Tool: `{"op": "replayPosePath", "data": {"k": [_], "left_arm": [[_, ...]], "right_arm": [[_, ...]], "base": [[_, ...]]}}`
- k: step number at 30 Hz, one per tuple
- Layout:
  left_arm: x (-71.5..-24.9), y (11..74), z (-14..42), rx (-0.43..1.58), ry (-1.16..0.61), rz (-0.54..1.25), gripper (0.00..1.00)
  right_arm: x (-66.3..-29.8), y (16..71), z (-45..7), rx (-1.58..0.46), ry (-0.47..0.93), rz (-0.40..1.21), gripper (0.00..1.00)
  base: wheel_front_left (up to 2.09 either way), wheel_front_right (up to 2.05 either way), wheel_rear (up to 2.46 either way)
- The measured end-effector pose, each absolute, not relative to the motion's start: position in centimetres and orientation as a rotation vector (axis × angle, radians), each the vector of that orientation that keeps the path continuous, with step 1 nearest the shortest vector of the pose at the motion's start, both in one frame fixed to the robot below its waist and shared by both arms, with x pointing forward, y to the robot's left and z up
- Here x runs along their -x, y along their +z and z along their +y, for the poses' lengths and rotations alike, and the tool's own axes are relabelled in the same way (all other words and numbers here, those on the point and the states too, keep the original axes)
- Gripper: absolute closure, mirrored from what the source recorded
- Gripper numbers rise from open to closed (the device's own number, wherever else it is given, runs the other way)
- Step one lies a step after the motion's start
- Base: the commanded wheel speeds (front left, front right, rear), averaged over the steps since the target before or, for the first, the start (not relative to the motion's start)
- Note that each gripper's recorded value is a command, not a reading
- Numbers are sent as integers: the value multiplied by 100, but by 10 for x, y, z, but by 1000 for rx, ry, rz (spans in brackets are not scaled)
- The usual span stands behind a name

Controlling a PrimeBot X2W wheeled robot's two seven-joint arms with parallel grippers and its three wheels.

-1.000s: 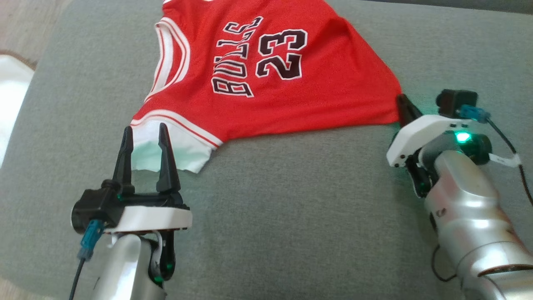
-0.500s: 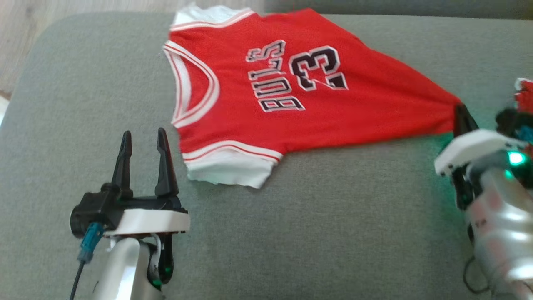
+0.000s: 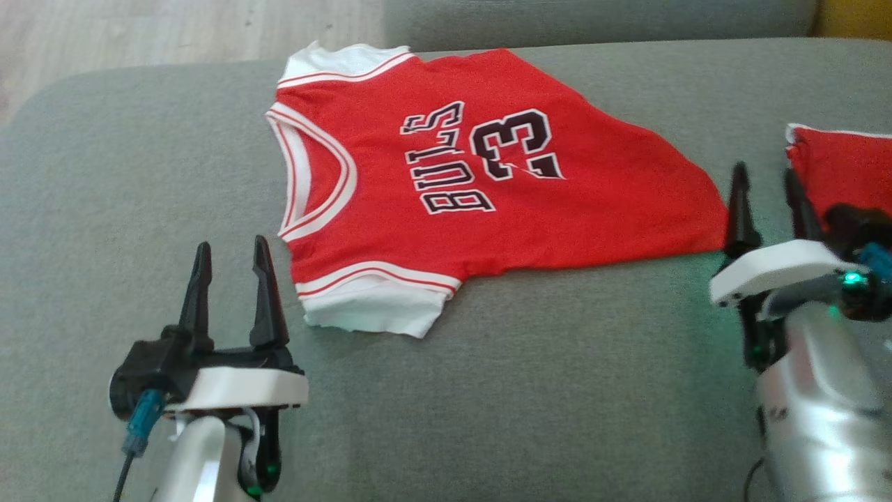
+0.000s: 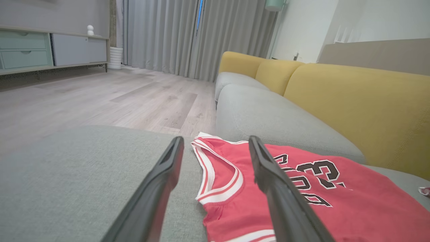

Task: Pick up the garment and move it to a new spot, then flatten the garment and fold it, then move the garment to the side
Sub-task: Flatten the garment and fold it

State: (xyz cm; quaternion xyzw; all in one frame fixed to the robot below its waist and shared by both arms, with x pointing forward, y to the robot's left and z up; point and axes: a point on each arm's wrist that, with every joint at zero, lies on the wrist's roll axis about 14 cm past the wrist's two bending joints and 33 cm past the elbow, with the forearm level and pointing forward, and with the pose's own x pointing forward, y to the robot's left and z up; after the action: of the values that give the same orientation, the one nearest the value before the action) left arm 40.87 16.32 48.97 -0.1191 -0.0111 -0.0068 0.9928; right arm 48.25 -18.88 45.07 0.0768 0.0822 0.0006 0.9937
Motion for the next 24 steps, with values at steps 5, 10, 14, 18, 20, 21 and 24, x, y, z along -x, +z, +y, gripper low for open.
{"op": "replayPosePath", "data": {"k": [5,10,14,18,20,21,24], "left_arm": [[-416,491,155,244,-37,-26,0],[-424,490,140,248,-85,-23,0],[-429,478,134,234,-105,11,0],[-444,461,129,195,-142,65,0],[-456,454,130,155,-165,110,0],[-463,451,132,135,-175,128,0],[-484,439,136,89,-202,235,0]], "right_arm": [[-457,472,-176,-168,48,57,0],[-415,471,-174,-226,52,34,0],[-400,471,-183,-248,19,27,0],[-399,474,-190,-243,2,13,0],[-399,473,-192,-241,-5,15,0],[-400,473,-193,-240,-7,16,0],[-407,474,-195,-236,-10,7,0]], "base": [[0,0,0],[0,0,0],[0,0,0],[0,0,0],[0,0,0],[0,0,0],[0,0,0]]}}
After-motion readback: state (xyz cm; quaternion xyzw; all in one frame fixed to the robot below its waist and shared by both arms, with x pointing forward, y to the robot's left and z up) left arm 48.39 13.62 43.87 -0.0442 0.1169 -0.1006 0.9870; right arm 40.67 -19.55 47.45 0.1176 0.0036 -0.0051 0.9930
